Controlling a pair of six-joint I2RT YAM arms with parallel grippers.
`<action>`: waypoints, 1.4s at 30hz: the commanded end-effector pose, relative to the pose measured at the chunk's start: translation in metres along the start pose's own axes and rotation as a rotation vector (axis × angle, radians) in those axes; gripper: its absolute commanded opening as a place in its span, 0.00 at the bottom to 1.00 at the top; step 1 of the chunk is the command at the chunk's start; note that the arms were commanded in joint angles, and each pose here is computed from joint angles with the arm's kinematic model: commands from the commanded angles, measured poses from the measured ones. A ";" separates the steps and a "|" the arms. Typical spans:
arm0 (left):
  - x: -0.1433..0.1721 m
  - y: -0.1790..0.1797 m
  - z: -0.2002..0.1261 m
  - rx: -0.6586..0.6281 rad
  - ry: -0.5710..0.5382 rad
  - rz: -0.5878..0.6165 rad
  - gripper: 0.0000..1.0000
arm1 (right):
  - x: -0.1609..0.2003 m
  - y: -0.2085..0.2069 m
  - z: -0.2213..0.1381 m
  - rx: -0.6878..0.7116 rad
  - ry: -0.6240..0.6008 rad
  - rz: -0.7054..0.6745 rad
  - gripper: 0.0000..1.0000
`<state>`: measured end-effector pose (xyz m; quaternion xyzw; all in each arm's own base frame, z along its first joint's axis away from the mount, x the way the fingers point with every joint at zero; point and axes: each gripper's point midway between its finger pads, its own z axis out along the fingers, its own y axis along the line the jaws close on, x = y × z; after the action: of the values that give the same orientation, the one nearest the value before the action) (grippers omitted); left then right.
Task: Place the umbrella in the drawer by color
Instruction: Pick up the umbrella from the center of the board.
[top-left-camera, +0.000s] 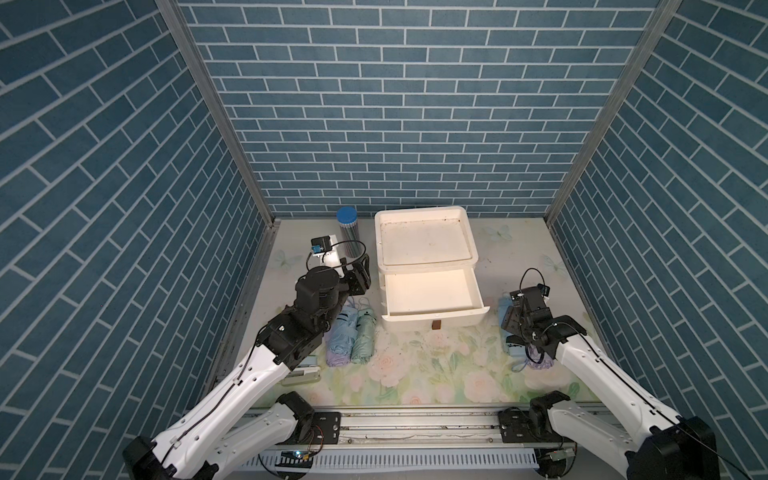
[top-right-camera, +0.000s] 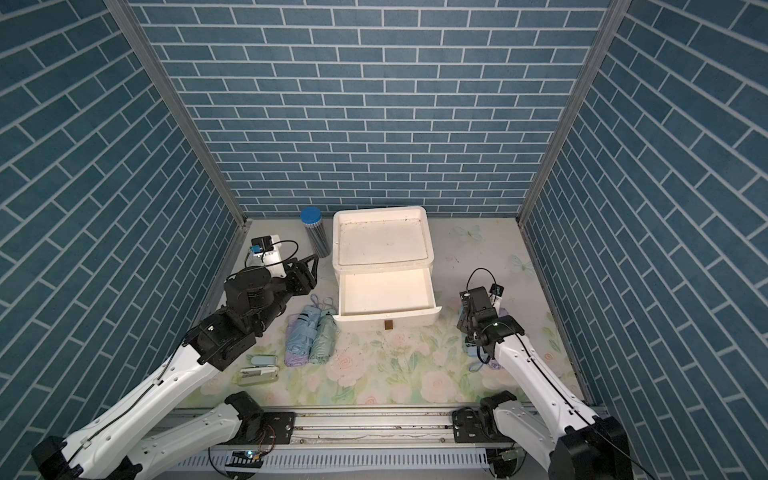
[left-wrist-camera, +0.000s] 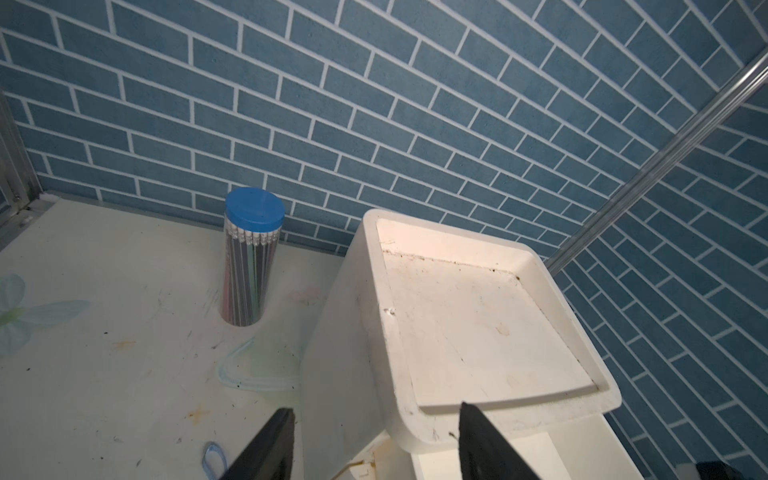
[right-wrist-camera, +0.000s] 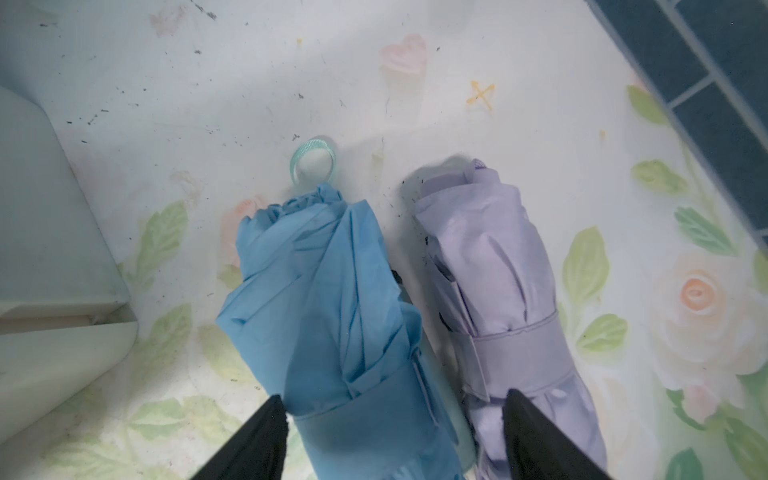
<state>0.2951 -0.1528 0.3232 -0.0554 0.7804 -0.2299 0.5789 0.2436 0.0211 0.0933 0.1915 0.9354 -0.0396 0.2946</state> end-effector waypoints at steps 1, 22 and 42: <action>0.003 -0.013 -0.002 0.082 0.019 -0.030 0.66 | 0.003 0.009 0.013 -0.083 0.005 0.013 0.83; 0.013 -0.036 0.000 0.217 0.066 -0.038 0.53 | 0.004 0.020 0.018 -0.194 0.033 0.026 0.13; -0.042 -0.098 -0.018 0.466 -0.020 -0.025 0.74 | -0.184 0.074 -0.222 -0.620 -0.594 -0.015 0.00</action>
<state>0.2819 -0.2034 0.3835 0.0260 0.7285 -0.3681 0.5772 0.2955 0.0513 0.3252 0.1192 0.8265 0.1388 0.5324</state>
